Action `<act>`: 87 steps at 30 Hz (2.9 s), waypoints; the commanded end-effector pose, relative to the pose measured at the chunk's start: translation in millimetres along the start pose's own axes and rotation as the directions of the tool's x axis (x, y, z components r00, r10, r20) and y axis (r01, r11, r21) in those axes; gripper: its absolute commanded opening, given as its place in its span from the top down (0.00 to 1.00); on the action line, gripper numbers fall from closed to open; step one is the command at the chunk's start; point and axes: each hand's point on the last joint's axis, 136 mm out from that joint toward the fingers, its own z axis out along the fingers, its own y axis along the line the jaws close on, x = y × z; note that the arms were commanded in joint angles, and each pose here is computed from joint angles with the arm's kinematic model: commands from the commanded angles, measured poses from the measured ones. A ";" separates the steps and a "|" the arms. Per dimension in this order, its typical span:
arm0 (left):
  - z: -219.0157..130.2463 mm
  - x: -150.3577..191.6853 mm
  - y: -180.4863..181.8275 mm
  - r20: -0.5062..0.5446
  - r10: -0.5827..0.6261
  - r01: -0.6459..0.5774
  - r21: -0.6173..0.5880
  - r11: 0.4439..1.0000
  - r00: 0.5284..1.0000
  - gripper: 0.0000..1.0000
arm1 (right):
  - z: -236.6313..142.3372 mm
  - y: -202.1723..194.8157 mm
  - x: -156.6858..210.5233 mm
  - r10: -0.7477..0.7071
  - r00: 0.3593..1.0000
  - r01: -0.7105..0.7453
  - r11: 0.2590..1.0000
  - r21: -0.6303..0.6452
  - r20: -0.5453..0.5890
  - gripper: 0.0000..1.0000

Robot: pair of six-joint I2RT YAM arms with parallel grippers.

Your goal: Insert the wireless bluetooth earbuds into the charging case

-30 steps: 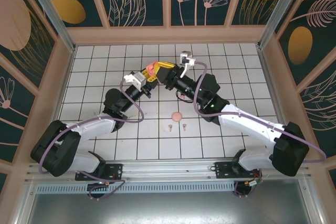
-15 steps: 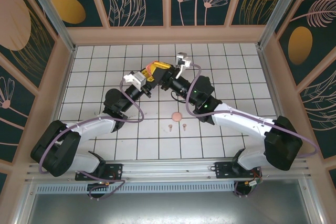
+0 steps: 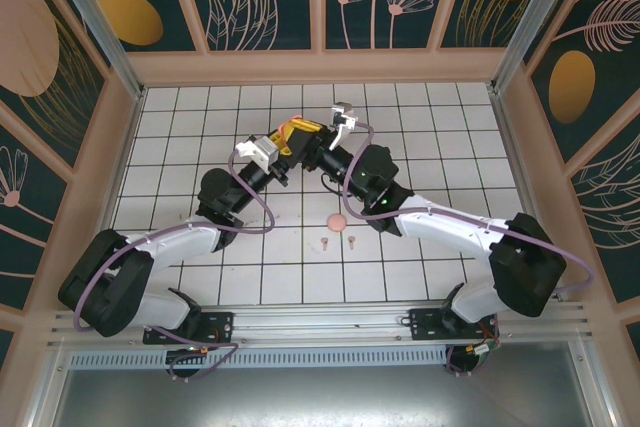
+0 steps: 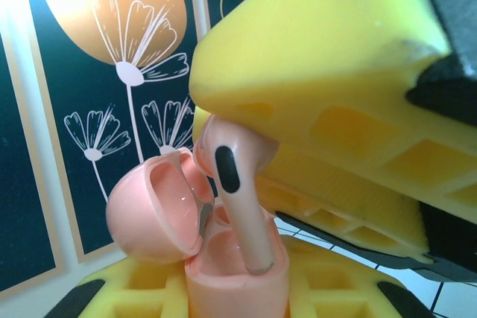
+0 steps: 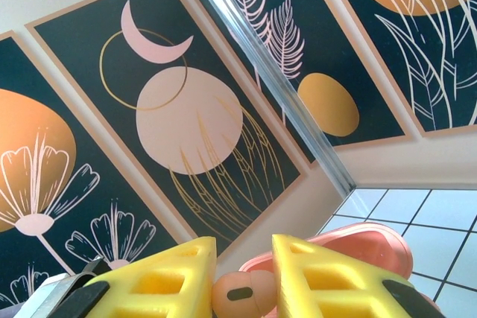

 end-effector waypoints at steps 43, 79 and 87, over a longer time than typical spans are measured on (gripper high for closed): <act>9.0 -45.4 -2.0 0.106 0.018 -0.018 0.006 1.000 0.994 1.00 | 13.5 -23.9 24.3 0.019 0.998 -0.015 0.998 0.066 -0.055 0.77; 8.5 -54.5 -1.1 0.118 0.009 -0.009 0.003 1.000 0.993 1.00 | 9.5 -39.2 35.3 0.032 0.996 -0.021 0.989 0.144 -0.078 0.70; 7.7 -37.8 16.0 0.087 -0.063 0.071 -0.093 0.993 0.994 1.00 | 22.5 -41.7 24.5 0.045 0.996 -0.033 0.988 0.153 -0.074 0.66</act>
